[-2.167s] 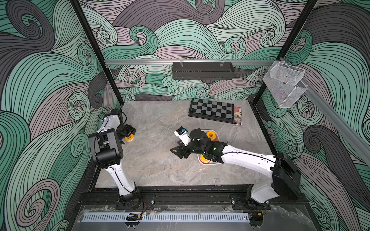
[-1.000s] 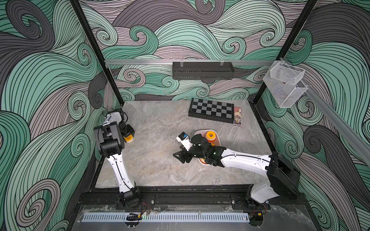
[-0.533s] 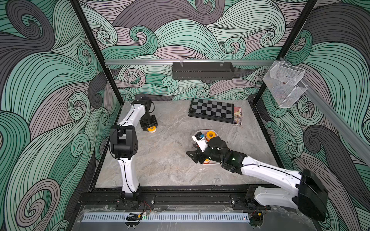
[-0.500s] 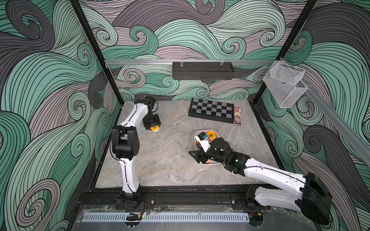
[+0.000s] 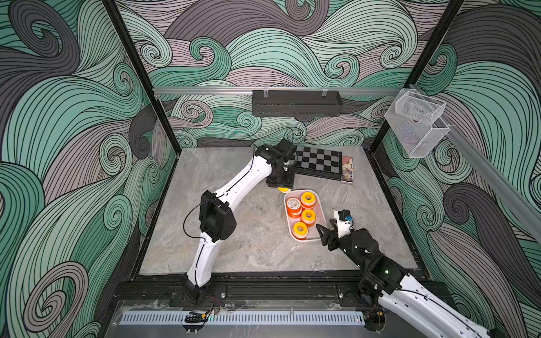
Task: Put the sealing tape into the storage box
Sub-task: Place the sealing tape in the storage box.
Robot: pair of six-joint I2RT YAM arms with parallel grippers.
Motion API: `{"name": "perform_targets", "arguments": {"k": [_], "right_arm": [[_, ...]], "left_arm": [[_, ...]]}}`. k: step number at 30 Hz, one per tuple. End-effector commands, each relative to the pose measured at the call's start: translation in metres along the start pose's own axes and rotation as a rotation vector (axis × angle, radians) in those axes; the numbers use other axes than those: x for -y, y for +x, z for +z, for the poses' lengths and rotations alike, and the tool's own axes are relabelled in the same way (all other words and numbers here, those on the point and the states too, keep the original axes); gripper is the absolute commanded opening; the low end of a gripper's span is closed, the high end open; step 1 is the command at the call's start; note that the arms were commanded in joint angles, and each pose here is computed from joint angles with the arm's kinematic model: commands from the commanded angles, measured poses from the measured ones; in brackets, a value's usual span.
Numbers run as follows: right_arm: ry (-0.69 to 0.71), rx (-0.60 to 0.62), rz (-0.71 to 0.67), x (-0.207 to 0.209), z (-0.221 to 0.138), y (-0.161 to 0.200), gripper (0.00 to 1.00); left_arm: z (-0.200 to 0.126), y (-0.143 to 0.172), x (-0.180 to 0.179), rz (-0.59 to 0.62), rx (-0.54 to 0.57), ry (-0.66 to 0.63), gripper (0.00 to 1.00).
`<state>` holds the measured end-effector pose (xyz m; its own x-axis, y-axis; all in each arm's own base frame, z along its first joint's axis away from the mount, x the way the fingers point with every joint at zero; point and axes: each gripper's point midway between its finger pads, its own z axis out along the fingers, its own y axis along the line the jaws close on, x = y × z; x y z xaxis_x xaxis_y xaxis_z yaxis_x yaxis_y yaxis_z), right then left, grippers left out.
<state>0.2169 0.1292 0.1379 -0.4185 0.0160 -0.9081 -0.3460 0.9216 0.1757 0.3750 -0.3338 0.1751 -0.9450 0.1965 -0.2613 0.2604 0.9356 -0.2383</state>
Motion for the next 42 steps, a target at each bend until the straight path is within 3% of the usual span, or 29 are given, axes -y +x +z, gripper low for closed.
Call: {"name": "perform_targets", "arguments": {"k": [1, 9, 27, 38, 42], "right_arm": [[0.078, 0.013, 0.018, 0.015, -0.001, 0.001, 0.69], [0.077, -0.007, 0.010, 0.013, 0.005, 0.003, 0.69], [0.070, -0.013, 0.006, 0.011, 0.007, 0.004, 0.69], [0.069, -0.013, 0.004, 0.011, 0.007, 0.004, 0.70], [0.068, -0.014, 0.005, 0.011, 0.007, 0.005, 0.69]], "left_arm": [[0.027, 0.013, 0.000, -0.006, -0.083, -0.066, 0.58], [0.055, 0.021, 0.016, 0.064, -0.085, -0.101, 0.59], [0.087, 0.024, 0.020, 0.093, -0.105, -0.134, 0.62], [0.089, 0.026, 0.018, 0.101, -0.113, -0.147, 0.72], [0.071, 0.019, 0.024, 0.101, -0.070, -0.131, 0.72]]}}
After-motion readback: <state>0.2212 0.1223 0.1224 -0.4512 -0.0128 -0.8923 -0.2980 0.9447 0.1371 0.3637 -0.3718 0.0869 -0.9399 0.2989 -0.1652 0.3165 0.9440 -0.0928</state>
